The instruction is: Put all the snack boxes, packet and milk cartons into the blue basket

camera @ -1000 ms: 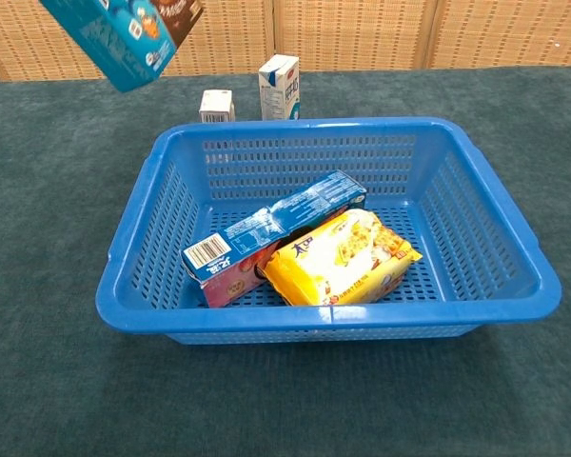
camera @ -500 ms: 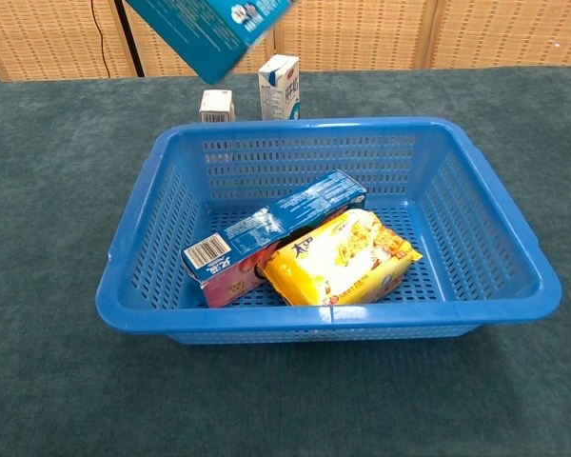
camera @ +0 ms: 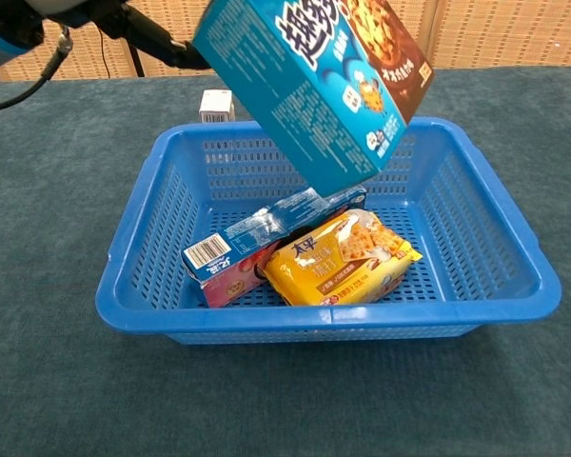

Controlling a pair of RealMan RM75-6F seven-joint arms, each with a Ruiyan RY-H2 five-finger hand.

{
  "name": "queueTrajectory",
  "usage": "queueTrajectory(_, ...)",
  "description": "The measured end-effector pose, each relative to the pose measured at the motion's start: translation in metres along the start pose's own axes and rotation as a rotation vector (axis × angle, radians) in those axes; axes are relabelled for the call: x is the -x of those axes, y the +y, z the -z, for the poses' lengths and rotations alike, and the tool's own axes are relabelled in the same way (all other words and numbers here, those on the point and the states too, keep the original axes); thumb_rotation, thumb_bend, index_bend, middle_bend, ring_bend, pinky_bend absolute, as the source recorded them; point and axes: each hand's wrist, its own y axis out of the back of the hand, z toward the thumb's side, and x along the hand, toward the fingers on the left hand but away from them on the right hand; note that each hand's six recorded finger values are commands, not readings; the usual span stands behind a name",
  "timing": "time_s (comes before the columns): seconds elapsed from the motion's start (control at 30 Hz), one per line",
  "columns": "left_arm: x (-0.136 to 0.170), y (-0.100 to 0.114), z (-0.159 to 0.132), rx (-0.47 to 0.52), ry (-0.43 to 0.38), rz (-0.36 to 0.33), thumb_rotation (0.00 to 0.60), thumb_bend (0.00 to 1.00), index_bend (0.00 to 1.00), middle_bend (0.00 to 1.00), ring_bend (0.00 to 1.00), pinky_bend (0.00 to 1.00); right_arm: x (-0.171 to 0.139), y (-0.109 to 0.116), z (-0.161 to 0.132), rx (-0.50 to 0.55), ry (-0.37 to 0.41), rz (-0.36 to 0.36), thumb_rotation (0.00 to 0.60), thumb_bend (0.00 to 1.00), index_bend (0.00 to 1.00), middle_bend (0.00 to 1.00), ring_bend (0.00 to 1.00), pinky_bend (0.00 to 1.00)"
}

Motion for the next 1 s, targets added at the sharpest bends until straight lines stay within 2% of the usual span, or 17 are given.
queueTrajectory(0.13,-0.011,-0.016,-0.009,0.000,-0.008,0.039,0.600,0.46,0.68,0.53,0.50,0.50,0.000,0.000,0.000,-0.002,0.001,0.001,0.600,0.00,0.00,0.00,0.00,0.00)
queueTrajectory(0.33,-0.027,-0.027,-0.019,0.022,-0.010,0.039,0.600,0.46,0.68,0.53,0.50,0.50,0.000,-0.002,-0.001,-0.001,0.004,-0.008,0.600,0.00,0.00,0.00,0.00,0.00)
queueTrajectory(0.57,-0.043,-0.041,-0.029,0.031,-0.013,0.083,0.600,0.46,0.67,0.51,0.47,0.50,0.000,-0.001,-0.001,0.003,0.003,-0.006,0.600,0.00,0.00,0.00,0.00,0.00)
queueTrajectory(0.63,-0.044,-0.042,-0.032,0.027,-0.013,0.093,0.580,0.44,0.54,0.39,0.33,0.45,0.000,0.000,-0.001,0.005,0.002,-0.004,0.600,0.00,0.00,0.00,0.00,0.00)
queueTrajectory(0.7,-0.044,-0.044,-0.032,0.027,-0.005,0.113,0.490,0.37,0.25,0.11,0.08,0.30,0.000,0.000,0.000,0.006,0.002,-0.004,0.600,0.00,0.00,0.00,0.00,0.00)
queueTrajectory(0.77,-0.041,-0.047,-0.032,0.044,0.011,0.142,0.405,0.30,0.07,0.00,0.00,0.19,0.000,0.000,0.000,0.005,0.002,-0.005,0.600,0.00,0.00,0.00,0.00,0.00)
queueTrajectory(0.8,-0.040,-0.048,-0.033,0.059,0.018,0.153,0.372,0.26,0.02,0.00,0.00,0.15,0.000,0.000,0.000,0.001,0.001,-0.004,0.600,0.00,0.00,0.00,0.00,0.00)
queueTrajectory(1.0,-0.021,-0.031,-0.025,0.118,0.084,0.194,0.295,0.09,0.00,0.00,0.00,0.05,0.000,0.001,0.000,-0.013,-0.005,0.007,0.600,0.00,0.00,0.00,0.00,0.00)
